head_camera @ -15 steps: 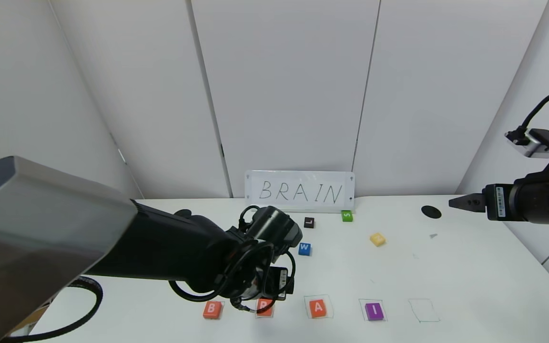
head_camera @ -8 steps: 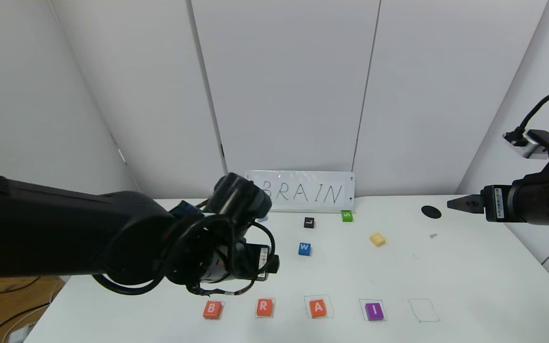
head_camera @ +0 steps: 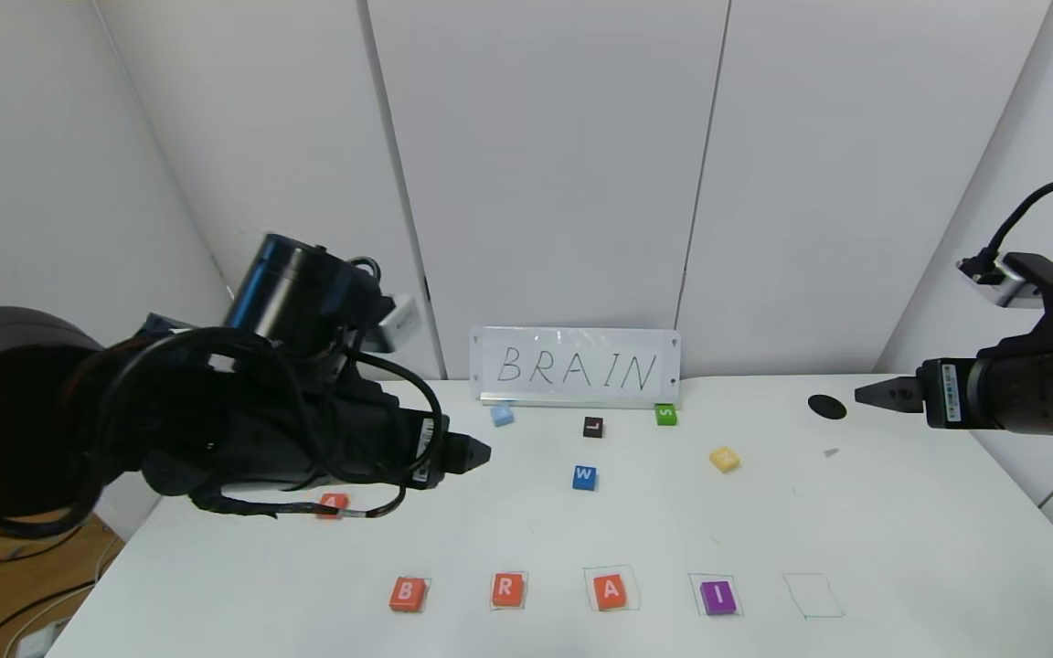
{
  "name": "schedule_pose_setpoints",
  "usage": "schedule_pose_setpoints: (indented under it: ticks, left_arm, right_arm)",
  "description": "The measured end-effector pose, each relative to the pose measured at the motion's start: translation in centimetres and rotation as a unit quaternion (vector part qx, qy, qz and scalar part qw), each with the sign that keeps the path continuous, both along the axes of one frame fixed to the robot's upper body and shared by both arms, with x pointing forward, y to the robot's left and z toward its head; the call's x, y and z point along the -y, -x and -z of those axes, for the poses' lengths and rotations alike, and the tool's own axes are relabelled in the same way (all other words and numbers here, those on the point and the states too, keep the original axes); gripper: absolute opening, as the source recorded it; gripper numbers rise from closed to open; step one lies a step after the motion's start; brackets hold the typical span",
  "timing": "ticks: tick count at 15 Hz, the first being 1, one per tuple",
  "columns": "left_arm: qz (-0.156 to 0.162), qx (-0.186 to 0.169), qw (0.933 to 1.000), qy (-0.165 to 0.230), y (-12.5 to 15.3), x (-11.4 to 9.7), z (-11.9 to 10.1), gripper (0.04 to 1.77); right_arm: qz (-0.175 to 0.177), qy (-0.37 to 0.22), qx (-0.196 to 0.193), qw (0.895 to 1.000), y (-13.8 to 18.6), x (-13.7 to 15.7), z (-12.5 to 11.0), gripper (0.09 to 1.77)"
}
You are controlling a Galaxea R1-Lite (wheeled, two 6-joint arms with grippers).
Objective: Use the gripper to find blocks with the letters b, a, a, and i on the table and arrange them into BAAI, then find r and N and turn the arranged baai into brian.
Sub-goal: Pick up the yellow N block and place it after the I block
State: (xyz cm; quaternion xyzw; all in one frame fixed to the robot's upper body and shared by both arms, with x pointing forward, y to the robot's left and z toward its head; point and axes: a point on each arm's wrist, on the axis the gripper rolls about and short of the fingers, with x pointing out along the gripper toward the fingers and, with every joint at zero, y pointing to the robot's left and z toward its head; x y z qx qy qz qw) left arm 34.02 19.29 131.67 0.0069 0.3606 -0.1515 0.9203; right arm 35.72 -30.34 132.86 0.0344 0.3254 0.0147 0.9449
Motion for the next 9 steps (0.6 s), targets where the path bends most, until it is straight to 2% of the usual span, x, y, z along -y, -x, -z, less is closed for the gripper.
schedule_pose_setpoints:
  ticks: [5, 7, 9]
  left_arm:
    - [0.061, 0.005, 0.9976, 0.034, 0.8, -3.4, -1.0, 1.71]
    - [0.062, 0.006, 0.9967, 0.053, 1.0, -4.6, -1.3, 1.71]
    - [0.058, 0.009, 0.9969, 0.053, 1.0, -5.4, -1.4, 1.71]
  right_arm:
    - [-0.001, 0.0, -0.004, 1.0, -0.2, -0.1, 0.2, 1.71]
    - [-0.001, 0.001, -0.008, 1.0, -0.4, -0.1, 0.5, 1.71]
    - [-0.001, 0.001, -0.01, 1.0, -0.7, -0.1, 0.7, 1.71]
